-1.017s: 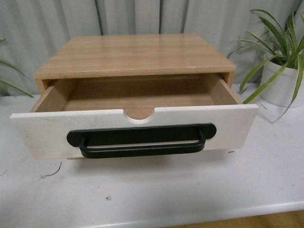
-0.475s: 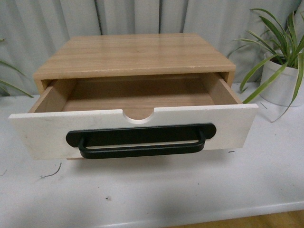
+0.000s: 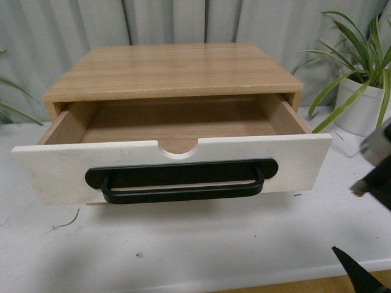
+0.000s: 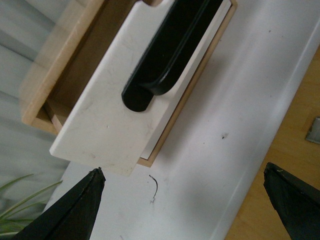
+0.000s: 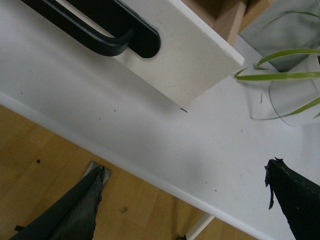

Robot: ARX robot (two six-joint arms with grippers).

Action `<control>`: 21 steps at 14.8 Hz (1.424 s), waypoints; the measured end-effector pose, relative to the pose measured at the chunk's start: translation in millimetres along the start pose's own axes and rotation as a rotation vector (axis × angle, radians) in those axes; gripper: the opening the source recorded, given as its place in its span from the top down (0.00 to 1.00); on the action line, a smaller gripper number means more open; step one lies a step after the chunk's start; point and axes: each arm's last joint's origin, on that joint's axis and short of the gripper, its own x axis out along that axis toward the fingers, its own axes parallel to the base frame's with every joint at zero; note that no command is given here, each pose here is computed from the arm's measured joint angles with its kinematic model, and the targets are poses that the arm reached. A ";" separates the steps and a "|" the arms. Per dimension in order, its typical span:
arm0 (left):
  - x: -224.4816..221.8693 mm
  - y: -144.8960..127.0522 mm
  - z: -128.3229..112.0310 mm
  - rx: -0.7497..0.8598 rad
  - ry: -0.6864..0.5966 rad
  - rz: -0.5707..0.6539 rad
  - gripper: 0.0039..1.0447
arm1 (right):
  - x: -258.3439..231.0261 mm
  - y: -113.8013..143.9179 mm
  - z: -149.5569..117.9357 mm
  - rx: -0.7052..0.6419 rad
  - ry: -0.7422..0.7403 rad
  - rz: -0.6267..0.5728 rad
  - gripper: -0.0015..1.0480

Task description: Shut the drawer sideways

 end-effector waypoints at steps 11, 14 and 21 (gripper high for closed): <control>105.4 18.3 -1.8 -0.042 0.077 0.012 0.06 | 84.9 3.6 35.7 -0.091 -0.035 0.101 0.06; 147.4 50.6 7.5 -0.049 0.069 0.087 0.06 | 125.4 -18.0 53.5 -0.134 -0.045 0.081 0.06; 182.9 59.4 11.7 -0.019 0.092 0.070 0.06 | 176.4 -38.9 62.4 -0.124 -0.018 0.089 0.06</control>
